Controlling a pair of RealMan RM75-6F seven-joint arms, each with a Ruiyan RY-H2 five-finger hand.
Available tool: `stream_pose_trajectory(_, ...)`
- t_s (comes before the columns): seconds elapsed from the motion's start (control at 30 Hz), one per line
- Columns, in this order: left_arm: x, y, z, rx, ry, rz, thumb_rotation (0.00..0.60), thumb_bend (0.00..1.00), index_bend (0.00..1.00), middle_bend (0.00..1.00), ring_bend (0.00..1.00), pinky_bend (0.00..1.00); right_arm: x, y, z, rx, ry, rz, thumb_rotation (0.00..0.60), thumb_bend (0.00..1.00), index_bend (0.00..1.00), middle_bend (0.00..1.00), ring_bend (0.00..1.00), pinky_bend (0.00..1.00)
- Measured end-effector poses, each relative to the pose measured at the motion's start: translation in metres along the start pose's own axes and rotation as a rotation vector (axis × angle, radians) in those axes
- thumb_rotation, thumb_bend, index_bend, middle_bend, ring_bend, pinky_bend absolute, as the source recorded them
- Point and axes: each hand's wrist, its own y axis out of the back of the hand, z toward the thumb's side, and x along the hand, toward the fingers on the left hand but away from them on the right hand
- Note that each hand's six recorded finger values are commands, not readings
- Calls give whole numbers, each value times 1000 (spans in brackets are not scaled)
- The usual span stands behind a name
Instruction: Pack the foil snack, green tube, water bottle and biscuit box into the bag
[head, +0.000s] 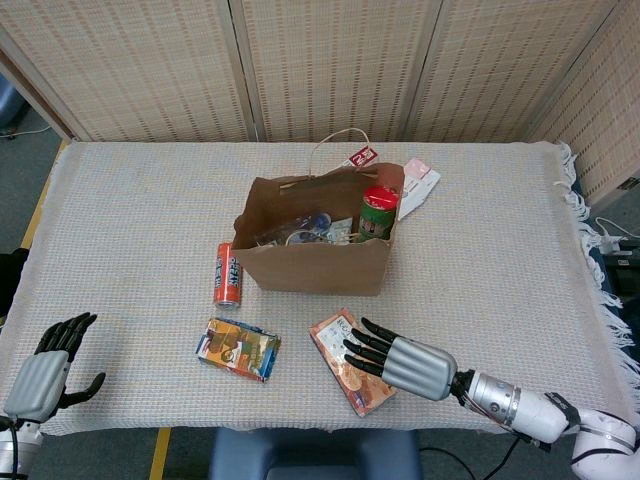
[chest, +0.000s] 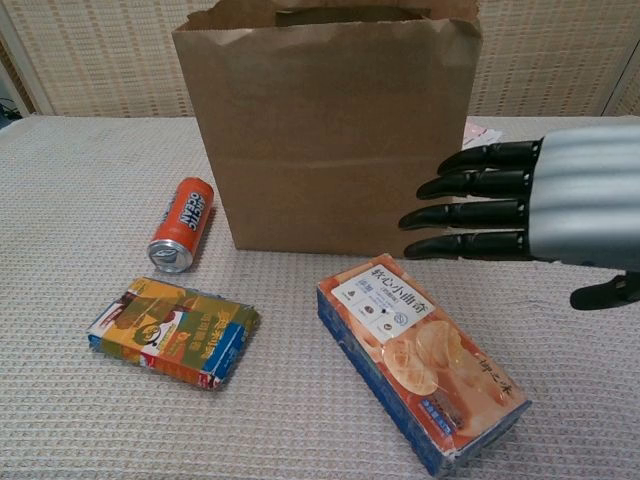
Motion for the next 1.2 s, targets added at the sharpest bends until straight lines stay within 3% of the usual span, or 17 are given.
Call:
stream_pose_trajectory(0.2,0,0,0,-7,-1,-5,600,331,0,0,0,9,-37,-6,12,-23,8,2,600,0,0,0,0,63)
stream_pose_trajectory(0.5,0,0,0,-14,-3,-8,600,331,0,0,0,9,-69,-12,40,1,93,27,600,0,0,0,0,49)
stream_pose_trajectory(0.87,-1,0,0,-16,-3,-6,600,331,0,0,0,9,-56,-15,36,60,126,44,600,0,0,0,0,40)
stream_pose_trajectory(1.2,-1,0,0,-13,6,-1,600,330,0,0,0,9,-49,-27,49,139,188,4,600,0,0,0,0,35)
